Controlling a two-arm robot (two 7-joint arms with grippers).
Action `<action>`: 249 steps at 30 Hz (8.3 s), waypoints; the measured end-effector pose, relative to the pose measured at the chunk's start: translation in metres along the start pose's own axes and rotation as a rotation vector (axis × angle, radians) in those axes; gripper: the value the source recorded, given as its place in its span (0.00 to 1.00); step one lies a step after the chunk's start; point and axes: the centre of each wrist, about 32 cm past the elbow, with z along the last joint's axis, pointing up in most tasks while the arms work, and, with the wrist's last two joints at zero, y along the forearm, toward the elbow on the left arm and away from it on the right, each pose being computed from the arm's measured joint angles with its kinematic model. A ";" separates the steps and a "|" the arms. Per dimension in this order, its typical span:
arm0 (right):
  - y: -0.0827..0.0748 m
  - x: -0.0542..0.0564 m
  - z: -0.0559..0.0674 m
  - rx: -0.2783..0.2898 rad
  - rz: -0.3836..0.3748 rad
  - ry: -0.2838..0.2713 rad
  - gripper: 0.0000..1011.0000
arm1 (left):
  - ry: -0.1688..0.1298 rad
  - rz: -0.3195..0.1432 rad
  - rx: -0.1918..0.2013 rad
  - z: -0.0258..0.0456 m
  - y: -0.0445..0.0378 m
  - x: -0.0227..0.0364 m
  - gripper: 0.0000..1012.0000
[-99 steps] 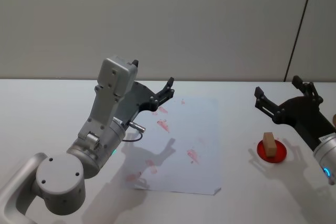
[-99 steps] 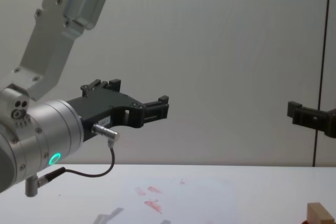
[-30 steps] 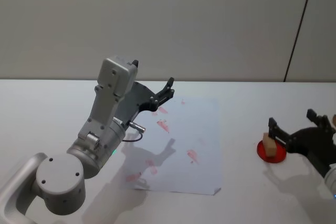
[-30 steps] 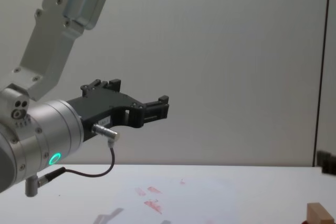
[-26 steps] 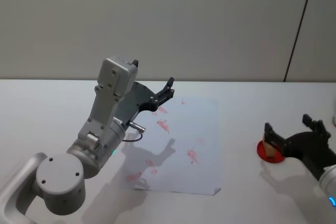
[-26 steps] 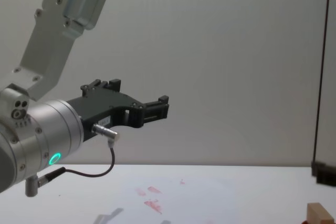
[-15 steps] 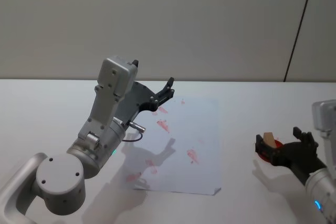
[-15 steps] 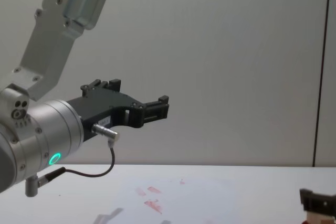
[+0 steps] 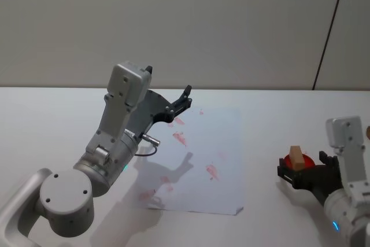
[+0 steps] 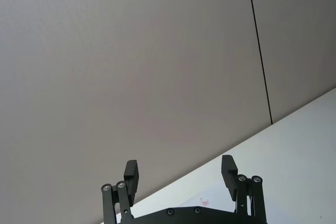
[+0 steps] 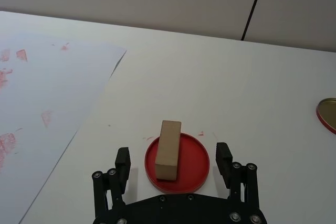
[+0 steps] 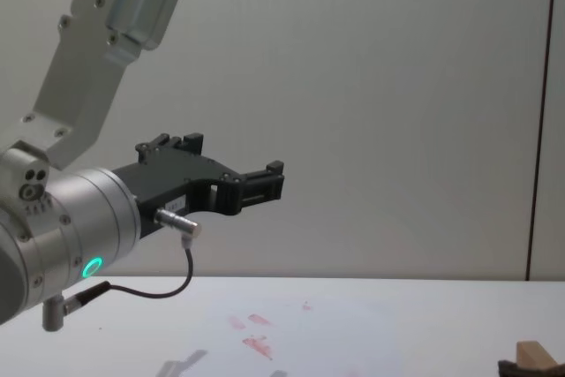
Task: Use the one hand to pick up the stamp and affix it onto the A4 paper.
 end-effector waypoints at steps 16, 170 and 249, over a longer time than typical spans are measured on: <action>0.016 -0.006 -0.001 -0.029 -0.012 -0.019 0.94 | 0.000 0.000 0.000 0.0000 0.0000 0.0000 0.99; 0.072 -0.063 0.110 0.201 0.301 -0.026 0.22 | 0.000 0.000 0.000 0.0000 0.0000 0.0000 0.99; 0.011 0.023 0.007 -0.100 0.002 -0.047 0.53 | 0.000 0.000 0.000 0.0000 0.0000 0.0000 0.99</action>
